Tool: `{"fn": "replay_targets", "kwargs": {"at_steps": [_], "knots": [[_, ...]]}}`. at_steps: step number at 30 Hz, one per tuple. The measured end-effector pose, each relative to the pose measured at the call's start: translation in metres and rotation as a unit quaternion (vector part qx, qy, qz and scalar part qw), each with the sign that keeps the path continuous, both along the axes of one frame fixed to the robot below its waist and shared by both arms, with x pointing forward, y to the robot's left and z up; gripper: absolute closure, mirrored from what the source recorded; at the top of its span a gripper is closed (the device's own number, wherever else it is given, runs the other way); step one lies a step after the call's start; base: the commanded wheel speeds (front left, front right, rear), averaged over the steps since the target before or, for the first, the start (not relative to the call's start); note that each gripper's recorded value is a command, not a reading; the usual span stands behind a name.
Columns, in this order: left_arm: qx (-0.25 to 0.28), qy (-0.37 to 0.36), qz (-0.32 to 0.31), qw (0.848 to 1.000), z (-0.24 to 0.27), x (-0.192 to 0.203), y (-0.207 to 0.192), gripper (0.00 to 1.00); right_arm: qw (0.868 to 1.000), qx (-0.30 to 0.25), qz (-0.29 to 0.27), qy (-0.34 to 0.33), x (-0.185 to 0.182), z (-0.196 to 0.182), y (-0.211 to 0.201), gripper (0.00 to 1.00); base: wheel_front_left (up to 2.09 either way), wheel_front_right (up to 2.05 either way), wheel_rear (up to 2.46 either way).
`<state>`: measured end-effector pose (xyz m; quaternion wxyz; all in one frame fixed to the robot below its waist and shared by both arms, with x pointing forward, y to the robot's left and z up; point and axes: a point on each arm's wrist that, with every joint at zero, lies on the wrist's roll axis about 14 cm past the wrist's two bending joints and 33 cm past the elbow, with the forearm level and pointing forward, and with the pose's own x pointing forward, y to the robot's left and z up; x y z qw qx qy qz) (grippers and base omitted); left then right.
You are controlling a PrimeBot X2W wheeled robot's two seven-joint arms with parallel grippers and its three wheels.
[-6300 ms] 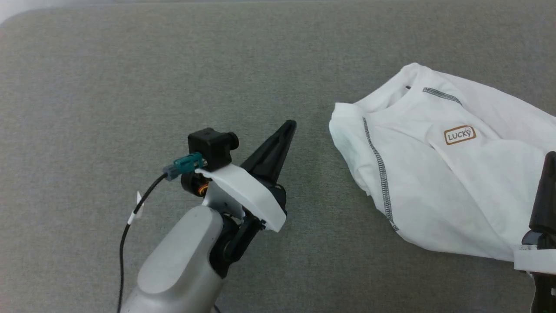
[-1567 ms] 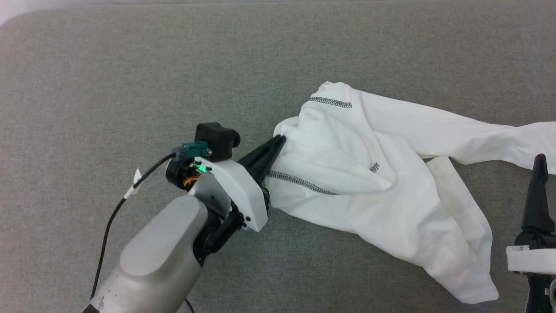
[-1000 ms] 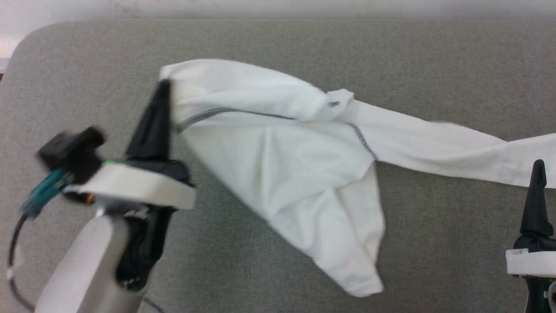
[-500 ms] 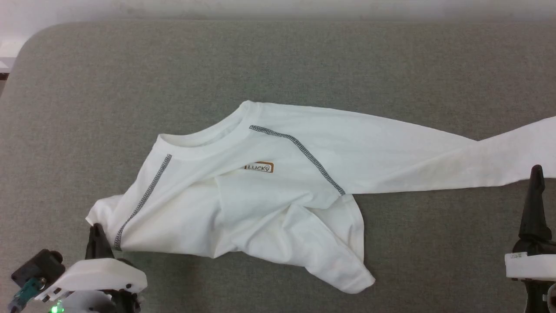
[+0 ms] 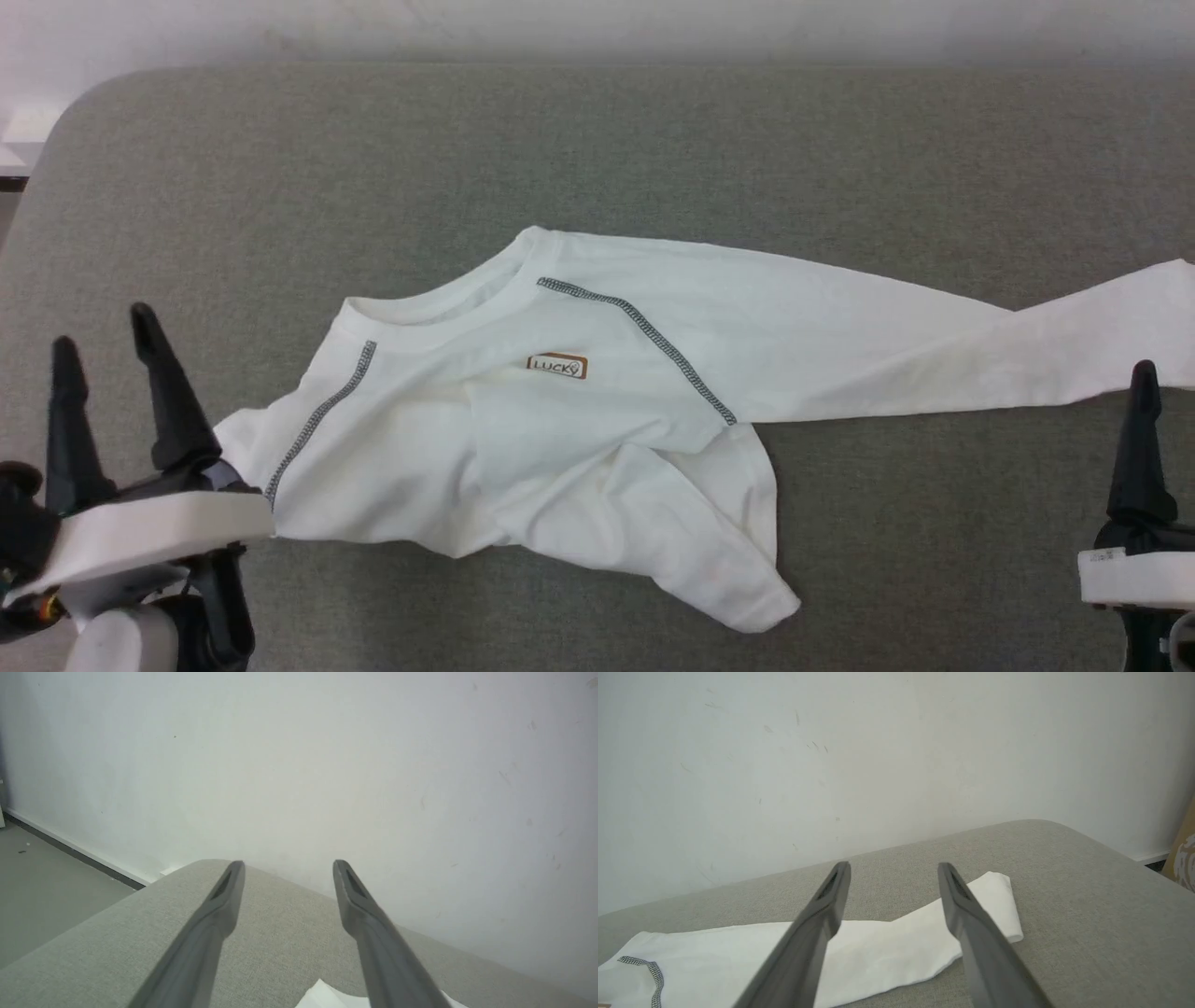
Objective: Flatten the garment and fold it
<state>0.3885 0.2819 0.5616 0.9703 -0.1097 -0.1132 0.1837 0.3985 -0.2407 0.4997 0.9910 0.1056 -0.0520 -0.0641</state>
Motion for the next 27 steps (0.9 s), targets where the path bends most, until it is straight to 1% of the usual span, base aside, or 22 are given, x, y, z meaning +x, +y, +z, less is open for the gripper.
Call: {"fn": "replay_targets", "kwargs": {"at_steps": [2, 5, 7, 11, 16, 22, 27], "knots": [[0.024, -0.004, 0.009, 1.0, 0.003, -0.004, 0.0, 0.0, 1.0, 0.001, -0.002, 0.004, -0.003, -0.002, -0.001, 0.0, 0.0, 0.0, 0.0], [0.072, 0.023, -0.006, 0.997, -0.009, -0.013, -0.01, 0.0, 1.0, 0.003, -0.003, 0.009, -0.006, -0.005, -0.002, 0.0, 0.0, 0.0, 0.0], [0.08, 0.035, -0.019, 0.996, -0.018, -0.017, -0.02, 0.0, 1.0, 0.006, -0.002, 0.012, -0.009, -0.007, -0.001, 0.0, 0.0, 0.0, 0.0], [0.064, 0.056, -0.031, 0.996, -0.036, -0.026, -0.031, 0.0, 1.0, 0.009, 0.0, 0.02, -0.013, -0.012, 0.001, 0.0, 0.0, 0.0, 0.0], [0.067, 0.058, -0.035, 0.995, -0.038, -0.032, -0.03, 0.0, 1.0, 0.004, 0.018, 0.014, -0.01, -0.008, 0.012, 0.0, 0.0, 0.0, 0.0], [0.065, 0.059, -0.034, 0.996, -0.04, -0.038, -0.025, 0.0, 0.996, -0.025, 0.076, 0.035, 0.007, -0.002, 0.047, 0.0, 0.0, 0.0, 0.0], [0.056, 0.061, -0.039, 0.996, -0.044, -0.034, -0.026, 0.0, 0.986, -0.048, 0.127, 0.095, 0.032, -0.012, 0.077, 0.0, 0.0, 0.0, 0.0]]}}
